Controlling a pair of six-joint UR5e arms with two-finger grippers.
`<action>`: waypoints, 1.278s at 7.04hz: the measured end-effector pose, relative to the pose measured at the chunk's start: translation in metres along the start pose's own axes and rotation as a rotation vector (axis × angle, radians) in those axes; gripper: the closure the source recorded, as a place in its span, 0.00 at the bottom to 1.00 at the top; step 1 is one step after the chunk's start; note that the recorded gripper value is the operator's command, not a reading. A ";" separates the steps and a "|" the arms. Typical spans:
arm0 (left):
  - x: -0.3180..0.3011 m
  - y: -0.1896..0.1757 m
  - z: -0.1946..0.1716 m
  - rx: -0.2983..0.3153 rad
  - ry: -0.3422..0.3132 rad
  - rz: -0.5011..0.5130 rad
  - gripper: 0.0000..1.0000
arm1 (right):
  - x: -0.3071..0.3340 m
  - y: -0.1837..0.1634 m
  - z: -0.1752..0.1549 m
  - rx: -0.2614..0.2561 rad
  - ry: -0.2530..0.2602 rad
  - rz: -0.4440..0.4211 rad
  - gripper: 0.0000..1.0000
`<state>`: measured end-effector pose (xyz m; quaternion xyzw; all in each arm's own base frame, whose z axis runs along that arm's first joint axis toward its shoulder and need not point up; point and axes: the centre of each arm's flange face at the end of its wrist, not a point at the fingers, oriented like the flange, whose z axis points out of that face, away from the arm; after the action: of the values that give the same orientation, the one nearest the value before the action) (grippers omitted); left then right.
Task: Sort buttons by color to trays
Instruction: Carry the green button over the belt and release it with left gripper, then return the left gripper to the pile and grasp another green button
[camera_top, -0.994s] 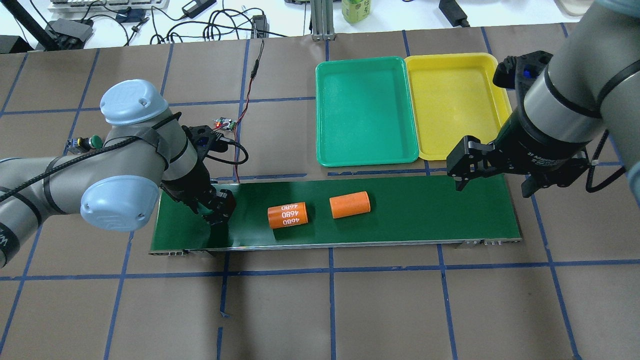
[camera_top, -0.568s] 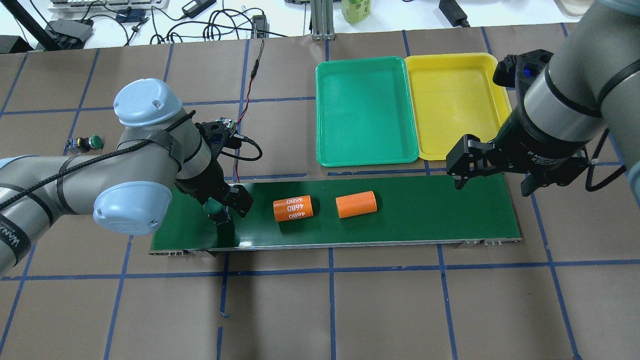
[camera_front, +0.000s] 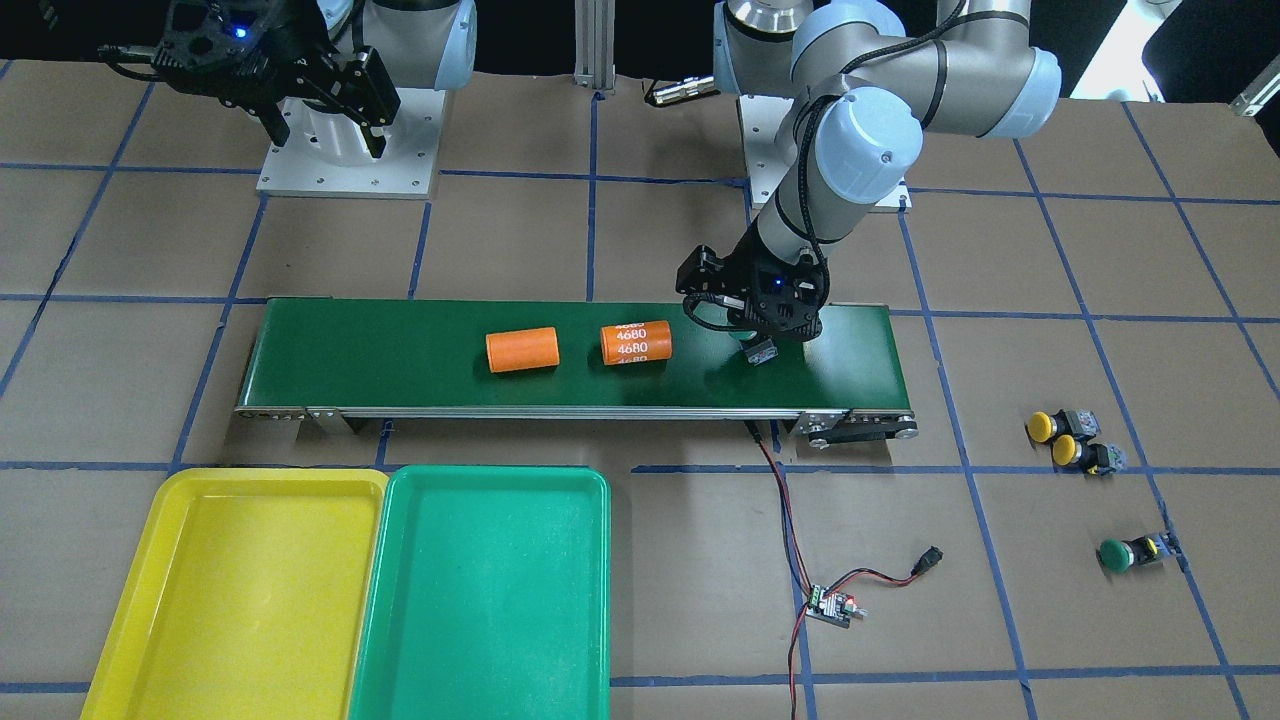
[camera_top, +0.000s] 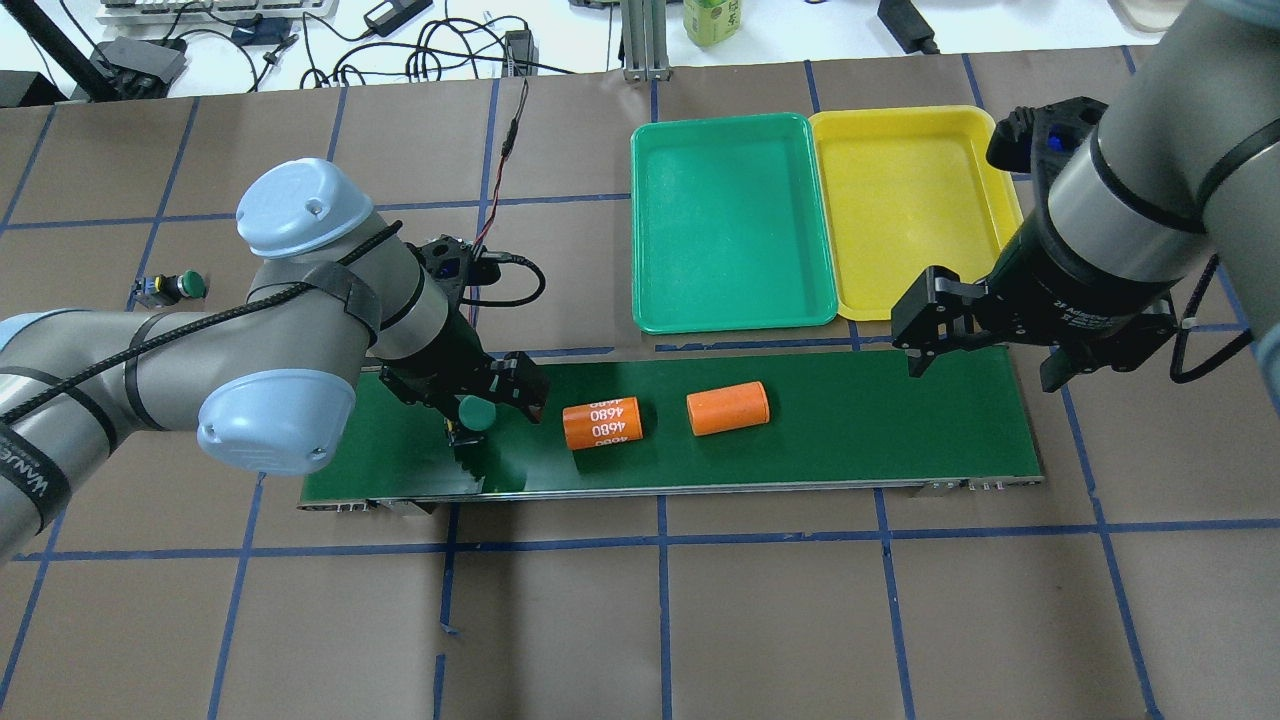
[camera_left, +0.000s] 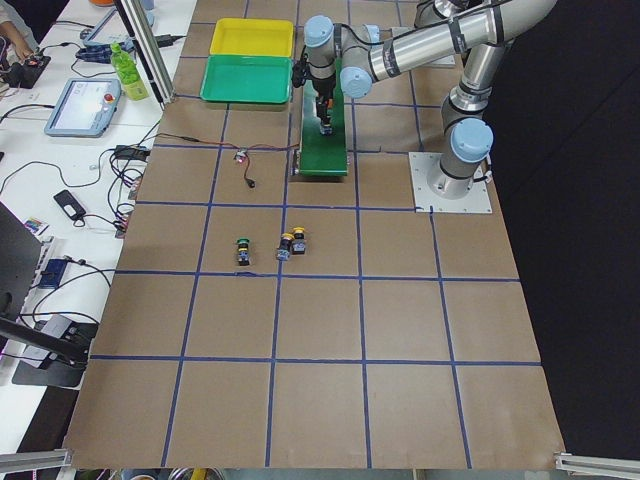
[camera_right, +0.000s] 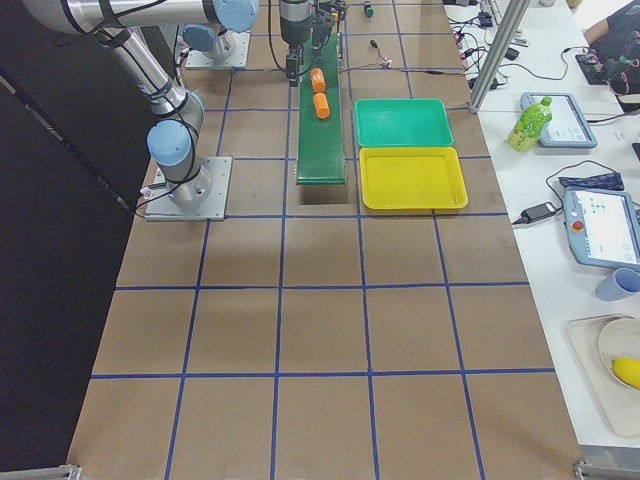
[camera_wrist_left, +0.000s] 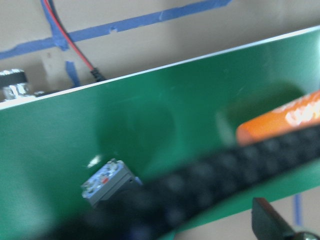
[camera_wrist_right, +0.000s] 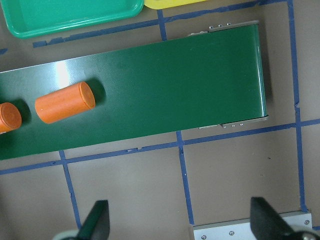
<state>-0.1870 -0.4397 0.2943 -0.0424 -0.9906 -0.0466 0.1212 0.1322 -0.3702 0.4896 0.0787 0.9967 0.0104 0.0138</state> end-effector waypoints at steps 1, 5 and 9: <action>0.004 -0.001 -0.005 0.010 0.047 -0.046 0.00 | 0.000 0.000 0.000 0.000 -0.001 0.000 0.00; -0.088 -0.022 -0.056 0.073 -0.100 -0.083 0.00 | -0.001 0.000 -0.002 0.004 -0.007 0.002 0.00; -0.322 -0.085 -0.112 -0.003 -0.284 0.060 0.00 | 0.000 -0.001 -0.004 0.009 0.002 0.002 0.00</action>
<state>0.1429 -0.5589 0.3171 -0.0785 -0.9960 -0.0382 -0.0189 0.1315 -0.3714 0.4934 0.0797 0.9967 0.0059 0.0125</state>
